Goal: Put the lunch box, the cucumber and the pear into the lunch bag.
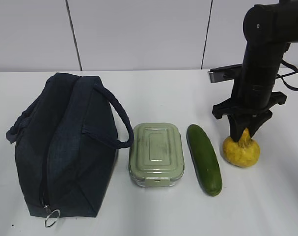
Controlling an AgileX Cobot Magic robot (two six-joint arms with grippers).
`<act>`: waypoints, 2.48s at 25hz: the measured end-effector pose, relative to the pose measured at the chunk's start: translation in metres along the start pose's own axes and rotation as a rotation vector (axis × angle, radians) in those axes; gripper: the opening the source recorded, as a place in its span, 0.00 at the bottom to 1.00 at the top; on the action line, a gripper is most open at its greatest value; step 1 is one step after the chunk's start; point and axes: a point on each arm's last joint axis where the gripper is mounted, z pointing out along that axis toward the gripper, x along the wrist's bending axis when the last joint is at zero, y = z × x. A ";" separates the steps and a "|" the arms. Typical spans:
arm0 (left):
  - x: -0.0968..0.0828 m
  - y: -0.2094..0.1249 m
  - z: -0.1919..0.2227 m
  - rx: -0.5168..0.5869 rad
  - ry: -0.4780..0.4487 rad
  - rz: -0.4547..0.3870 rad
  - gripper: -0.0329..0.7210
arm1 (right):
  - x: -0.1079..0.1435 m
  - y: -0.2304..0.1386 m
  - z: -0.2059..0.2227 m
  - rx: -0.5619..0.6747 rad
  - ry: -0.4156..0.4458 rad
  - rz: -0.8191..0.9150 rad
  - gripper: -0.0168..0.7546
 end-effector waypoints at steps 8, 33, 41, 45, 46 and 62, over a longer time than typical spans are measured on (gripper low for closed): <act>0.007 0.052 0.068 0.245 -0.178 -0.126 0.55 | 0.000 0.000 0.000 0.000 0.000 0.000 0.36; 0.030 0.044 0.168 0.595 -0.155 -0.095 0.07 | 0.000 0.000 0.000 0.000 0.000 0.004 0.36; 0.029 0.045 0.189 0.564 -0.197 -0.258 0.03 | 0.000 0.000 0.000 0.000 -0.002 0.004 0.36; 0.022 0.056 0.193 0.455 -0.279 -0.343 0.03 | -0.001 0.000 0.000 0.000 -0.008 0.001 0.36; 0.020 0.058 0.193 0.432 -0.301 -0.361 0.03 | -0.001 0.000 0.000 0.001 -0.010 0.001 0.36; 0.006 0.047 0.205 0.506 -0.366 -0.267 0.03 | -0.001 0.015 -0.027 -0.107 -0.013 -0.009 0.36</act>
